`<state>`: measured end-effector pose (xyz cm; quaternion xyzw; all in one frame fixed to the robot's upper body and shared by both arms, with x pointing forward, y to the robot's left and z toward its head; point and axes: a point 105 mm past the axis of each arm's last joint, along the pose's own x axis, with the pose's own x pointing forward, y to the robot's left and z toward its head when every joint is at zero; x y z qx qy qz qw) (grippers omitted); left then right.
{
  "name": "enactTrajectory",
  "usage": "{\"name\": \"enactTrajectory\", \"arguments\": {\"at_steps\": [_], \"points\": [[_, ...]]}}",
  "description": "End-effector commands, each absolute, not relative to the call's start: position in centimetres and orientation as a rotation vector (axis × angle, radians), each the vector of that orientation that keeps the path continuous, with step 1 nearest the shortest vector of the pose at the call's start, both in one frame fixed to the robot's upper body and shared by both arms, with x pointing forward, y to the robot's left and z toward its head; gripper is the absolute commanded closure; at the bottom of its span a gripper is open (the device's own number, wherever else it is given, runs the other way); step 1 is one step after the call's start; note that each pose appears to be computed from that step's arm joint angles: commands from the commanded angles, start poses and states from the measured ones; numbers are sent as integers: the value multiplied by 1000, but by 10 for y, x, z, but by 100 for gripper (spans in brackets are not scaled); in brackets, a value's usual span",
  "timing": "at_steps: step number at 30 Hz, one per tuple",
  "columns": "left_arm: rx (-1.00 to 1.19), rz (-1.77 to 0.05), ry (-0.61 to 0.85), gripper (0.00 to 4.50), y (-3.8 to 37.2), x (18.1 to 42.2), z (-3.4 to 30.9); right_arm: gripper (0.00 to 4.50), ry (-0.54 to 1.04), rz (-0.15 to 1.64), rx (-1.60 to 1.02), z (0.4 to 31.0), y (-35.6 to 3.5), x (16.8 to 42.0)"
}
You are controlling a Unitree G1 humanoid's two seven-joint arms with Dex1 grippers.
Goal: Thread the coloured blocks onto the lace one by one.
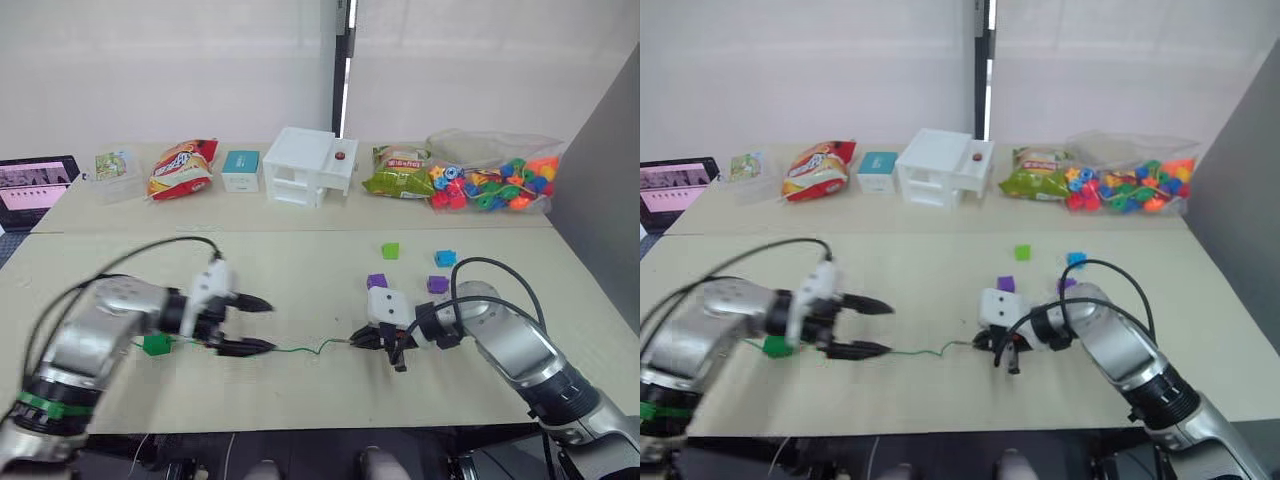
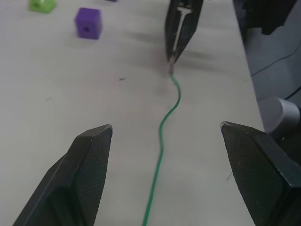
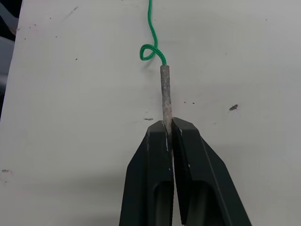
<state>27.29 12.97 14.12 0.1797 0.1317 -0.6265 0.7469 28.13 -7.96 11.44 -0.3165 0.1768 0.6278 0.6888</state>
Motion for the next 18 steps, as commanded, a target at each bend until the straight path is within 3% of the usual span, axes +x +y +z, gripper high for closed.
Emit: {"name": "enactTrajectory", "arguments": {"at_steps": [1,18], "points": [[446,-1312,248,65,102,282,138,450,371,1411,-748,122,-71,279],[502,-1403,305,65,57,284,109,450,408,1368,-774,121,-69,281]]}}
